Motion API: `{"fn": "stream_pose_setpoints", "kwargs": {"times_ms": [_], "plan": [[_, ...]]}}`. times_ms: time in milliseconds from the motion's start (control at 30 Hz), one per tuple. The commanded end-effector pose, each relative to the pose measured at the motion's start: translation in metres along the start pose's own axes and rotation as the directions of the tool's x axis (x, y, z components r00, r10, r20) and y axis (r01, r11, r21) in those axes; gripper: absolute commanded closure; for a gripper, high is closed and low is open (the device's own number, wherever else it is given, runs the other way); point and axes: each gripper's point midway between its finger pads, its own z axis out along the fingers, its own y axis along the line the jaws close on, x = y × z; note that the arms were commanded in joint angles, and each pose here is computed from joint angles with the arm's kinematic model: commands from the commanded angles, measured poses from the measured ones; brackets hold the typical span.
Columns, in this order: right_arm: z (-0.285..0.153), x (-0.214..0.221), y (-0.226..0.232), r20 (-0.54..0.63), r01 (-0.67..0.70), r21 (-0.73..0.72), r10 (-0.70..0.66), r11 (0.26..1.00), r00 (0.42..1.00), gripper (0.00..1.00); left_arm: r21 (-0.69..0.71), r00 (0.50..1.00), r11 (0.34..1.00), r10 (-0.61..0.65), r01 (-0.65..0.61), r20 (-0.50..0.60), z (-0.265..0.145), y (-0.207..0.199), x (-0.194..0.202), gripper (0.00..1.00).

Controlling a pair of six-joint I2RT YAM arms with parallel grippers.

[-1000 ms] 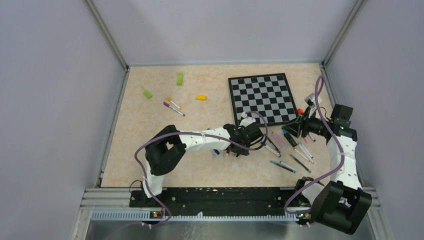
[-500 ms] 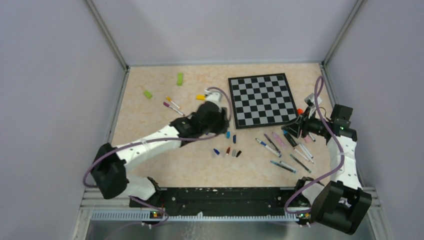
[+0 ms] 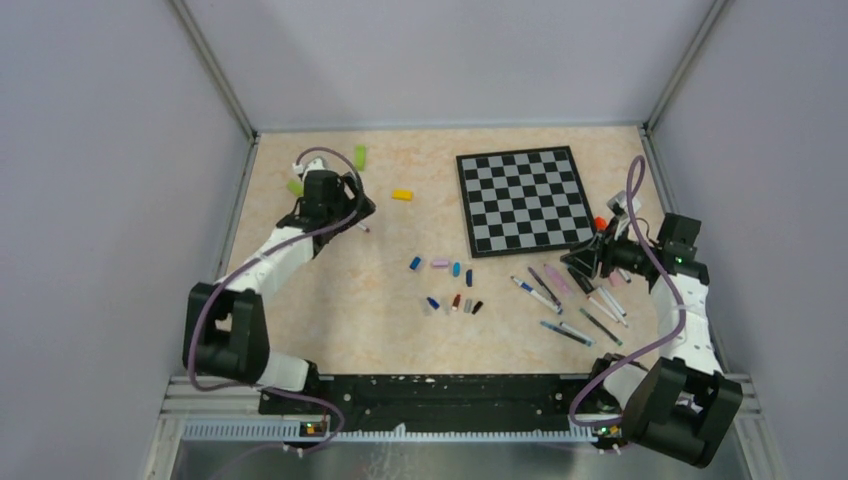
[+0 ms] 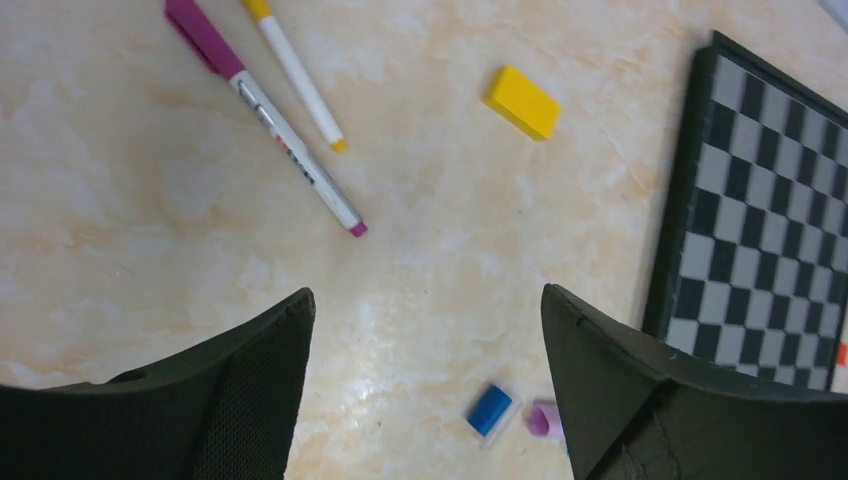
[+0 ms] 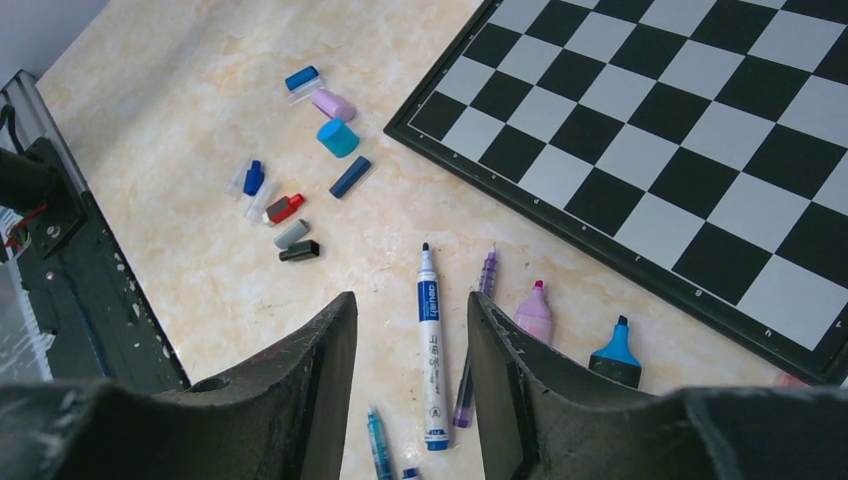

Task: Open the pen caps
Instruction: Place the pen cap at the center of the board, then pick up the pen from the center of the board.

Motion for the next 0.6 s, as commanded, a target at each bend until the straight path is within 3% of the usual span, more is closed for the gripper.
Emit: {"fn": "stream_pose_setpoints", "kwargs": {"times_ms": [0,133,567], "plan": [[0.001,-0.009,-0.006,0.024,0.040,0.003,-0.040,0.999,0.999,0.56,-0.240,0.988,0.965,-0.132,0.110,-0.076,0.028,0.027,-0.004,0.17],[0.001,-0.009,-0.007,0.021,0.037,0.004,-0.037,0.999,0.999,0.56,-0.457,0.967,0.882,-0.204,0.113,-0.154,0.052,0.060,0.007,0.45],[0.001,-0.008,-0.012,0.008,0.034,0.019,-0.034,0.999,0.999,0.56,-0.545,0.957,0.833,-0.227,0.096,-0.178,0.088,0.091,0.006,0.56]]}}
